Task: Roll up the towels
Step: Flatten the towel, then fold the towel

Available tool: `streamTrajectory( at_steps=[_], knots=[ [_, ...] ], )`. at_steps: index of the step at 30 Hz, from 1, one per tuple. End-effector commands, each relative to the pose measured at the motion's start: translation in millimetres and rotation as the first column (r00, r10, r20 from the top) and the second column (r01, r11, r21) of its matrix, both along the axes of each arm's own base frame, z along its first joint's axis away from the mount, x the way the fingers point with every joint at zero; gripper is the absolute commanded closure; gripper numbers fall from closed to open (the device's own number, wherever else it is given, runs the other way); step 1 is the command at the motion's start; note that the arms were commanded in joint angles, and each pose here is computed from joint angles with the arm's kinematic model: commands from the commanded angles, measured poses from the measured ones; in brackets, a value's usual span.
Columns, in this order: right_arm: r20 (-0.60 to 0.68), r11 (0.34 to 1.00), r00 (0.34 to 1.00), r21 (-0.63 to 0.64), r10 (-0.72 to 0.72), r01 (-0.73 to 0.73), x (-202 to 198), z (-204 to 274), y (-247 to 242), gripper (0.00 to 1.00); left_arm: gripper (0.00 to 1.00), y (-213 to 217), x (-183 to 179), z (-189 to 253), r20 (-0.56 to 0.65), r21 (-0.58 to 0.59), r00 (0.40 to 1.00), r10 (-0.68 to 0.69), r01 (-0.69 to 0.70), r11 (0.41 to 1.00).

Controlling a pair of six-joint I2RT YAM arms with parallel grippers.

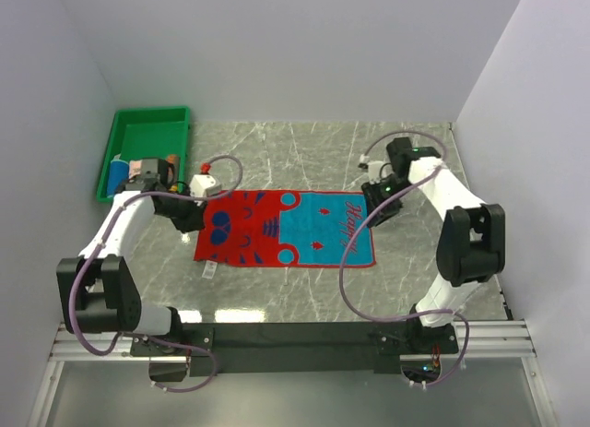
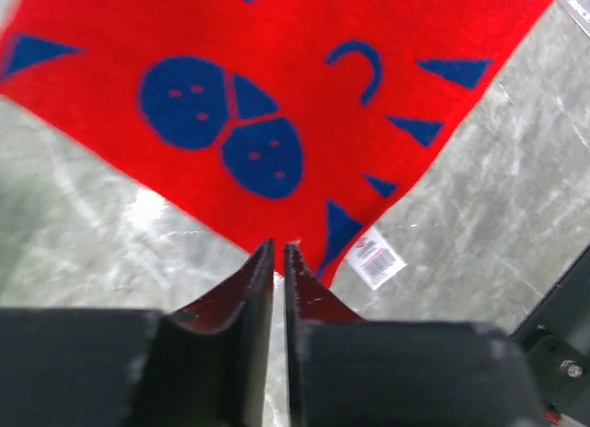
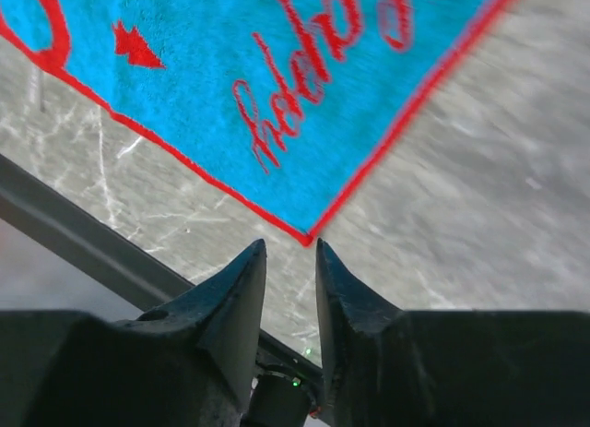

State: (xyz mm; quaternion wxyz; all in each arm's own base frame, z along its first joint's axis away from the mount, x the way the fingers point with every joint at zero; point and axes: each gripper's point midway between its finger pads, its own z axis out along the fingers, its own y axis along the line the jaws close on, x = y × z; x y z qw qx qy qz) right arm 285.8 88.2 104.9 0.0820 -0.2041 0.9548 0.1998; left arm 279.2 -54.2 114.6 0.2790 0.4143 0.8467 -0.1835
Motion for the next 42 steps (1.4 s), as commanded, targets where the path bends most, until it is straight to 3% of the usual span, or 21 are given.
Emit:
streamTrajectory(
  at_steps=[1,8,12,18,22,27,28,30,34,36,42],
  knots=[
    [-0.035,0.998,0.999,-0.046,0.037,-0.039,-5,-21,14,0.66,0.87,-4,-6,-15,-0.075,0.056,0.997,0.034,-0.03,0.998],
    [-0.159,0.988,0.985,-0.127,0.07,-0.091,-30,-71,19,0.66,0.96,7,-43,-79,-0.244,0.225,0.967,0.073,-0.017,0.974],
    [-0.213,0.976,0.974,-0.184,0.076,-0.117,-42,-92,8,0.66,0.98,16,-51,-95,-0.258,0.278,0.962,0.089,-0.014,0.96],
    [-0.254,0.947,0.963,-0.276,0.093,-0.164,-52,-104,-12,0.67,0.98,20,-61,-108,-0.301,0.31,0.949,0.095,0.003,0.951],
    [-0.173,0.941,0.98,-0.305,0.1,-0.15,-33,-84,-18,0.66,0.97,5,-60,-87,-0.295,0.228,0.954,0.05,0.02,0.973],
    [0.02,0.975,0.997,-0.211,0.077,-0.071,9,-24,-7,0.53,0.85,-21,-23,-25,-0.126,0.082,0.992,0.018,-0.007,0.997],
    [0.078,0.982,0.994,-0.178,0.073,-0.058,24,-8,-2,0.47,0.84,-24,-13,-16,-0.101,0.062,0.994,0.03,-0.023,0.998],
    [0.138,0.991,0.99,-0.136,0.031,-0.012,41,9,3,0.45,0.82,-27,20,3,-0.041,0.034,0.994,0.099,-0.097,0.995],
    [0.263,0.993,0.964,-0.087,-0.049,0.074,91,29,11,0.56,0.82,-22,81,15,0.025,0.015,0.966,0.256,-0.256,0.966],
    [0.257,0.991,0.963,-0.083,-0.081,0.105,111,22,14,0.63,0.85,-20,102,1,-0.025,0.009,0.944,0.329,-0.329,0.944],
    [0.231,0.987,0.966,-0.077,-0.116,0.137,145,-7,21,0.7,0.9,-15,156,-16,-0.062,-0.004,0.901,0.429,-0.43,0.903]
  ],
)
